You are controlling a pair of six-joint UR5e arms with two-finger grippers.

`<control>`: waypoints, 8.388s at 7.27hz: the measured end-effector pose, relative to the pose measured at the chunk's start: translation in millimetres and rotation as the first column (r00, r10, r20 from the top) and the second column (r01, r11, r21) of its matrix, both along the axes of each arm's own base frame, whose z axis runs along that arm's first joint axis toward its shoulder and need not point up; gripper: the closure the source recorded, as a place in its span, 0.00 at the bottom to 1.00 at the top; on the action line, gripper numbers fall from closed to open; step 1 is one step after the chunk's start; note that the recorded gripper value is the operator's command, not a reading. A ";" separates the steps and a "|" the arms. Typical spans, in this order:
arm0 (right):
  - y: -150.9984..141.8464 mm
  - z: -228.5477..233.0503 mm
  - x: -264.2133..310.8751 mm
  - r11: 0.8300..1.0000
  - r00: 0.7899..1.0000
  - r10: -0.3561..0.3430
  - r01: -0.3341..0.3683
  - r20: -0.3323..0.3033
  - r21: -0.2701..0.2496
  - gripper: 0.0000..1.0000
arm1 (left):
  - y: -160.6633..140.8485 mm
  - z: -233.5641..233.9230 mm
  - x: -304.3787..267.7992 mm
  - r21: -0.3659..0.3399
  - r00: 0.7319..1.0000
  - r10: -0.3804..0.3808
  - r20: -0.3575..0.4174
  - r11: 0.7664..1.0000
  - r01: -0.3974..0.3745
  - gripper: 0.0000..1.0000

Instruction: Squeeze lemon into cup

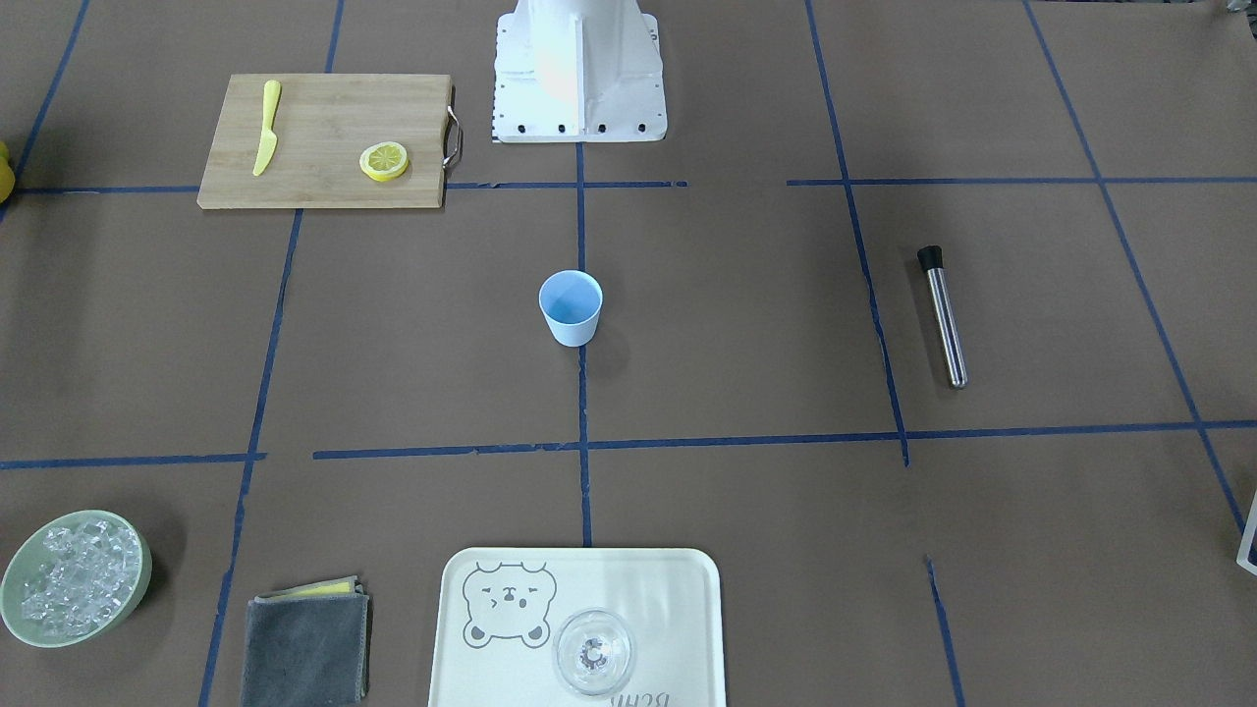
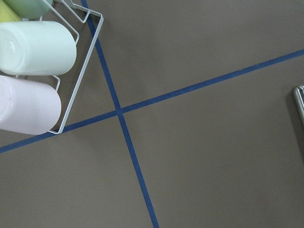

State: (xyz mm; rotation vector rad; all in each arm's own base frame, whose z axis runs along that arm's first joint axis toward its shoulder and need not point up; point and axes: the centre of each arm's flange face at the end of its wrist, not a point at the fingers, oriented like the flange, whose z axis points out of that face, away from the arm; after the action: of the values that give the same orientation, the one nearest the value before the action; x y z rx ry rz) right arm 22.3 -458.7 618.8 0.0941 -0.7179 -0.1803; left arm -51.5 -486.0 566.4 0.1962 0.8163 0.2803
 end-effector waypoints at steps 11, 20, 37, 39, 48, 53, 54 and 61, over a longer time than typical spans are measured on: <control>-12.7 -103.9 -5.8 0.982 0.986 0.147 -0.155 0.083 0.108 0.00 | 5.5 -37.8 -5.3 0.084 1.000 -0.008 0.009 0.996 0.007 0.00; 114.5 -210.1 -250.5 0.969 0.964 0.205 -0.224 0.167 0.101 0.00 | -12.6 -68.8 -4.0 0.148 1.000 -0.009 0.006 0.989 0.008 0.00; 310.3 -244.2 -472.8 0.948 0.958 0.275 -0.283 0.075 0.142 0.00 | -12.8 -66.4 -4.9 0.187 1.000 -0.013 0.007 0.982 0.011 0.00; 311.1 -242.0 -473.3 0.948 0.957 0.280 -0.287 0.072 0.136 0.02 | -12.6 -66.2 -4.7 0.187 1.000 -0.012 0.007 0.982 0.010 0.00; 320.7 -229.4 -482.0 0.951 0.959 0.280 -0.284 0.050 0.122 0.37 | -11.9 -67.1 -4.9 0.190 1.000 -0.012 0.008 0.982 0.010 0.00; 320.9 -229.9 -483.0 0.952 0.959 0.279 -0.283 0.050 0.120 0.56 | -11.9 -67.8 -5.5 0.192 1.000 -0.013 0.008 0.981 0.011 0.00; 320.5 -230.4 -482.6 0.951 0.959 0.279 -0.284 0.051 0.119 0.56 | -11.9 -67.9 -5.5 0.192 1.000 -0.013 0.008 0.981 0.011 0.00; 316.7 -243.0 -476.2 0.946 0.953 0.293 -0.300 0.078 0.119 0.55 | -11.9 -69.0 -5.5 0.193 1.000 -0.014 0.008 0.981 0.012 0.00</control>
State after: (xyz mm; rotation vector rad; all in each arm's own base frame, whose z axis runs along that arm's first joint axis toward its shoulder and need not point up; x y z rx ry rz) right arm -453.8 -142.0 375.8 0.3309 -0.7425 0.0655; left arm -57.0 -497.9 497.5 0.3815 0.7782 0.3484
